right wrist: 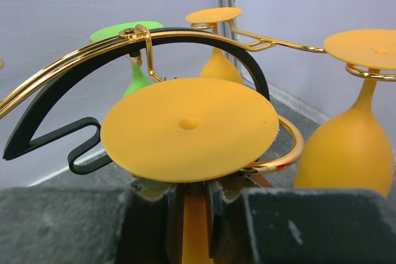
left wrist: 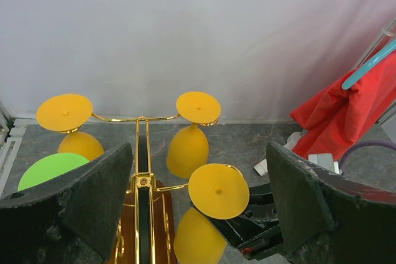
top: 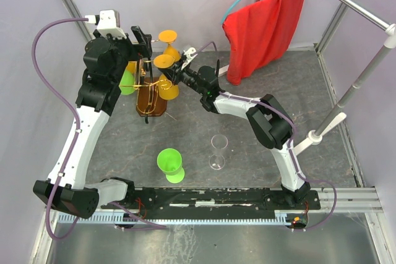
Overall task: Place the wine glass upside down on the wine glass rack
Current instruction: Turn the wine glass upside down at the wine rack, then pick up the wine glass at the center of the board.
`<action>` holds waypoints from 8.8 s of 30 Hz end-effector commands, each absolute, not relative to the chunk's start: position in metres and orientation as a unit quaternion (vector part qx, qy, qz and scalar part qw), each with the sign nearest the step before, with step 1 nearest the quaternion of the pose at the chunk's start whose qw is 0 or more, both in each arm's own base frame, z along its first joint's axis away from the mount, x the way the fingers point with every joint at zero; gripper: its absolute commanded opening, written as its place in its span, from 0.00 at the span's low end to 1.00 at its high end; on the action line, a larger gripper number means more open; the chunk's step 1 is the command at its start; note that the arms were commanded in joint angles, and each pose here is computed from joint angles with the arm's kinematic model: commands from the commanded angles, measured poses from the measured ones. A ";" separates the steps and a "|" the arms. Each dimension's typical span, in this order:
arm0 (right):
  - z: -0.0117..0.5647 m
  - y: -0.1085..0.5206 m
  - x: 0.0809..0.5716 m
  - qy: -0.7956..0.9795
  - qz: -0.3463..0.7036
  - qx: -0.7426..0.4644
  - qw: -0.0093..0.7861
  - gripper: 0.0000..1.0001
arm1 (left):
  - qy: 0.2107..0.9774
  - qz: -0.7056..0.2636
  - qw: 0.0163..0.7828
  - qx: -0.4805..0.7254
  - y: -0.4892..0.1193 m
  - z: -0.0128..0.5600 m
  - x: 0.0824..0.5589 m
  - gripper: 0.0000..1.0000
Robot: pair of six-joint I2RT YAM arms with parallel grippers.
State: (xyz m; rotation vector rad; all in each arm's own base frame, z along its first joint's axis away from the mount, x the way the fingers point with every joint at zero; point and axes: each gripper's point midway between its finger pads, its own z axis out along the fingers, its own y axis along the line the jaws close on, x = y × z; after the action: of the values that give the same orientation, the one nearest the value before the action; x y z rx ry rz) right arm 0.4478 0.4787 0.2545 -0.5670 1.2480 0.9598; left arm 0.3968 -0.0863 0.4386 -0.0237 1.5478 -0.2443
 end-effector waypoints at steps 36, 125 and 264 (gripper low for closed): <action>0.271 0.443 0.499 0.557 0.328 -0.150 0.748 0.21 | 0.684 -0.096 0.723 0.000 -0.081 0.449 0.400 0.94; 0.265 0.193 0.429 0.821 0.014 -0.035 0.569 0.85 | 0.744 -0.219 0.607 0.176 -0.154 0.395 0.374 1.00; 0.406 0.212 0.400 0.603 0.665 0.328 0.293 0.78 | 0.449 -0.244 0.848 0.138 -0.303 0.429 0.298 0.03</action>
State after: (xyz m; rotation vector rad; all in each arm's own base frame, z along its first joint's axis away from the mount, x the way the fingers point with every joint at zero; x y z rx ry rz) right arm 0.4032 0.2029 0.3468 1.0460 1.7188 1.6710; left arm 0.3059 -0.3055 0.4024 0.3578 1.0391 -0.4538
